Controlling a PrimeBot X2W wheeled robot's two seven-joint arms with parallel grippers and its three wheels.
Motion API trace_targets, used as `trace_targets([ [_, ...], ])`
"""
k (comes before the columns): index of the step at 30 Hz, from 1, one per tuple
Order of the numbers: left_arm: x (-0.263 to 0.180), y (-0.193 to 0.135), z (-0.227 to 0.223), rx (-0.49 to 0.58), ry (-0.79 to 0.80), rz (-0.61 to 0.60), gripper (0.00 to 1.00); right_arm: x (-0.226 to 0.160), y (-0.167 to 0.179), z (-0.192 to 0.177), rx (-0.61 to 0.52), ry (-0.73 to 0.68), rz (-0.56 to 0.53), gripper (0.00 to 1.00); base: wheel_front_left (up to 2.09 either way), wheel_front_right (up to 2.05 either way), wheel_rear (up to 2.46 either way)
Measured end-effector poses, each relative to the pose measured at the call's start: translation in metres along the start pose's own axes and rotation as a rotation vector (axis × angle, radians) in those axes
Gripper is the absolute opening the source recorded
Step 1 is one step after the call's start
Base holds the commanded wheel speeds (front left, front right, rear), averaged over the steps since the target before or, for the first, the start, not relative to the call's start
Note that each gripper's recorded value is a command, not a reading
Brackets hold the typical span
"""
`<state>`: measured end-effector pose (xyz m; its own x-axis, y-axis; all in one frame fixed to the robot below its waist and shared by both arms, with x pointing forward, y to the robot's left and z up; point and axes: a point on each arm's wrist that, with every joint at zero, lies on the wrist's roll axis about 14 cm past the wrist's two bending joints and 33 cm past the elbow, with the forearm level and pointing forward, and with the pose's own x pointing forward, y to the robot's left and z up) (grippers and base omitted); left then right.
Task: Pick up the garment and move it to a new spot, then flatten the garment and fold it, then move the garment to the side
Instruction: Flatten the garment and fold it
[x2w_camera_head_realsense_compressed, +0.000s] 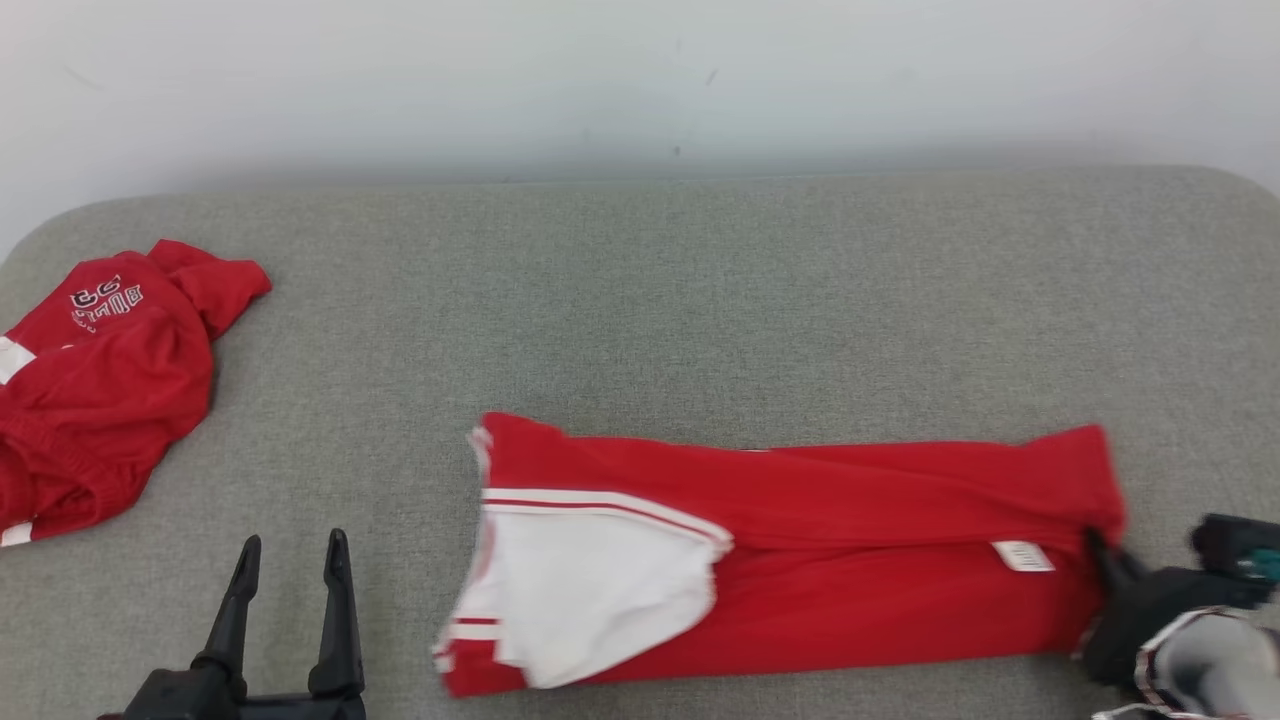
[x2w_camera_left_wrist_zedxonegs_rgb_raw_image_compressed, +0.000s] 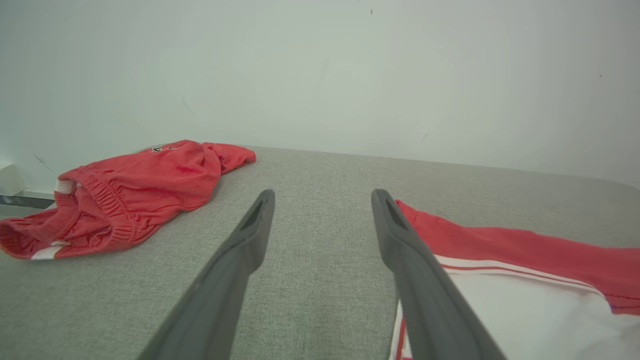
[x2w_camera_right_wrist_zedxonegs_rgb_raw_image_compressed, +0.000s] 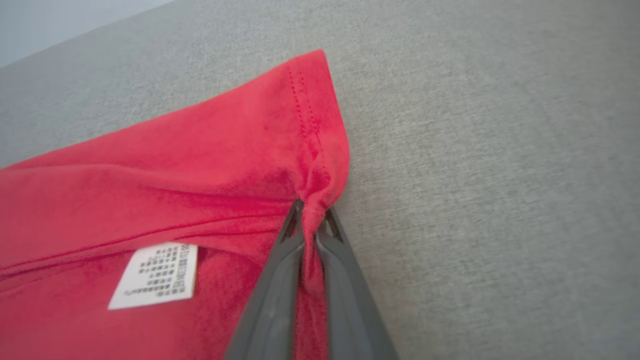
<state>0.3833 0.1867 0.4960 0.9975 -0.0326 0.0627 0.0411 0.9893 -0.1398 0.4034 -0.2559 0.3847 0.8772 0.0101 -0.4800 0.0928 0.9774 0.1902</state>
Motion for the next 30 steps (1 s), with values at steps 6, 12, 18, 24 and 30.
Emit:
trace_targets([
  [6,-0.001,-0.003,0.002,-0.001,-0.007,-0.007,1.0,-0.02,-0.082,0.039,-0.035,-0.086,-0.182,0.0,0.0,0.0,0.0],
  [12,-0.001,-0.006,0.004,0.002,-0.012,-0.015,1.0,-0.028,-0.094,0.062,-0.072,-0.144,-0.203,0.0,0.0,0.0,0.0],
  [18,-0.001,-0.01,0.004,0.002,-0.012,-0.028,1.0,-0.019,-0.04,0.075,-0.078,-0.209,-0.064,0.0,0.0,0.0,0.0],
  [24,-0.001,-0.011,0.002,0.002,-0.008,-0.03,1.0,-0.015,0.028,0.081,-0.078,-0.246,0.113,0.0,0.0,0.0,0.0],
  [30,-0.002,-0.008,0.002,0.003,-0.007,-0.022,1.0,-0.025,0.106,0.072,-0.06,-0.235,0.315,0.0,0.0,0.0,0.0],
])
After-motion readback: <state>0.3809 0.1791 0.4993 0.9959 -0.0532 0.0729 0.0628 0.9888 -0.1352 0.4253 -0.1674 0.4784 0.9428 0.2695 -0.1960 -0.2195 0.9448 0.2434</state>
